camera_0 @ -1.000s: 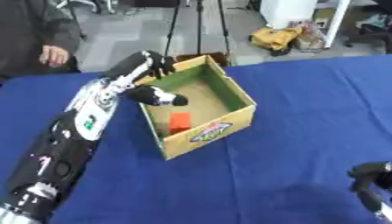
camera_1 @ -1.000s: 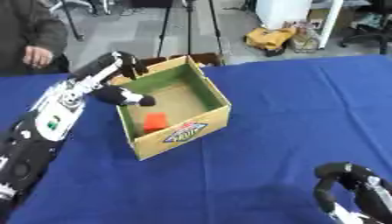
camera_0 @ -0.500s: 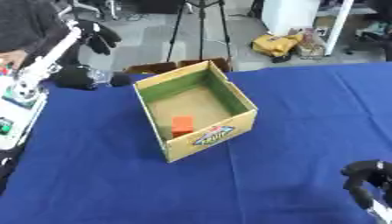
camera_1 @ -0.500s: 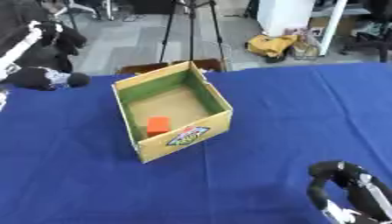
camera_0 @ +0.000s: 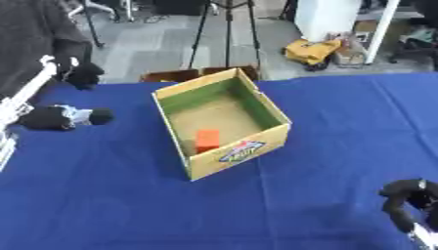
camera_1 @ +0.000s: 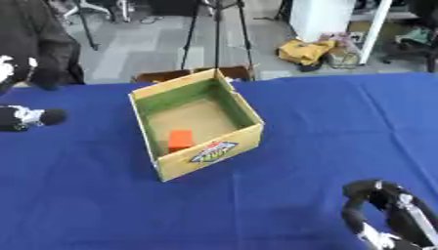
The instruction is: Pick up objects on the table and place them in the box.
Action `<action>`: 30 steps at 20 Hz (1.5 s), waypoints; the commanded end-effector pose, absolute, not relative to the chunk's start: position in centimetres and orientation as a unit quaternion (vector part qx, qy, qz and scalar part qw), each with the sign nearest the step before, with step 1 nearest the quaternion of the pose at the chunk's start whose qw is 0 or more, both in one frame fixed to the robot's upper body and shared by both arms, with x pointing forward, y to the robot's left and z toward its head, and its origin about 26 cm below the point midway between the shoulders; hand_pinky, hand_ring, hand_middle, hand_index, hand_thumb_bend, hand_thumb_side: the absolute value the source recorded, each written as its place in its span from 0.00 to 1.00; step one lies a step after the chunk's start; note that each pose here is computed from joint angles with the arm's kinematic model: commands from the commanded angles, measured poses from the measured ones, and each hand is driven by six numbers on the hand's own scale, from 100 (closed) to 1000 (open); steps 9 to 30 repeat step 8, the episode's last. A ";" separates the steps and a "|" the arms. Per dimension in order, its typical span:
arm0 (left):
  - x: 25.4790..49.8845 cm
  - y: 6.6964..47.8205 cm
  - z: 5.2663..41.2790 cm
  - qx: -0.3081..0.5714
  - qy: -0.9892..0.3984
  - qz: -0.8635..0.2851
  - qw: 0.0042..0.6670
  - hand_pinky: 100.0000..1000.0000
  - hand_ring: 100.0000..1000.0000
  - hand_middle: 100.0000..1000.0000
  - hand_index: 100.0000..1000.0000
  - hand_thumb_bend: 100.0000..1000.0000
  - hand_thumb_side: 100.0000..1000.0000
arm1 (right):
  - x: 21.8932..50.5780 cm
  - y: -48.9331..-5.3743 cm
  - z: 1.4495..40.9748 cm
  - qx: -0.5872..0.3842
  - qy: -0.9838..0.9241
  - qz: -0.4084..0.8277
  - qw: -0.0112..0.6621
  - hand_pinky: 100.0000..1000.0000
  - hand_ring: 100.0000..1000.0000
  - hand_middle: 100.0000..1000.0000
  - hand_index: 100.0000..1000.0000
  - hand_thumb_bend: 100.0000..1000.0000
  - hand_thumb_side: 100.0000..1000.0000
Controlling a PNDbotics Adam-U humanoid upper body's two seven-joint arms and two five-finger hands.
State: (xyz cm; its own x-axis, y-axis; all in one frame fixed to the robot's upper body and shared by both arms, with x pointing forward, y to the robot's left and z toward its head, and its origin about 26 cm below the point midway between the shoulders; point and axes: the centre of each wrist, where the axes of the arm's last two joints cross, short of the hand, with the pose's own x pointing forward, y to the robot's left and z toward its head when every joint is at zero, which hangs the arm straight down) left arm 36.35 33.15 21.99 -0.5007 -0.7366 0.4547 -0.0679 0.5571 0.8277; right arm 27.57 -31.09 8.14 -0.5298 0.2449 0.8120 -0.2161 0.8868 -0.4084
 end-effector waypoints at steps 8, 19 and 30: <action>35.3 33.8 21.7 0.260 -0.773 -0.395 0.423 0.60 0.54 0.54 0.70 0.93 0.66 | 27.7 -31.2 8.5 -0.009 -0.840 0.249 0.482 0.73 0.45 0.34 0.66 0.41 0.40; 35.3 33.8 21.7 0.260 -0.773 -0.395 0.423 0.60 0.54 0.54 0.70 0.93 0.66 | 27.7 -31.2 8.5 -0.009 -0.840 0.249 0.482 0.73 0.45 0.34 0.66 0.41 0.40; 35.3 33.8 21.7 0.260 -0.773 -0.395 0.423 0.60 0.54 0.54 0.70 0.93 0.66 | 27.7 -31.2 8.5 -0.009 -0.840 0.249 0.482 0.73 0.45 0.34 0.66 0.41 0.40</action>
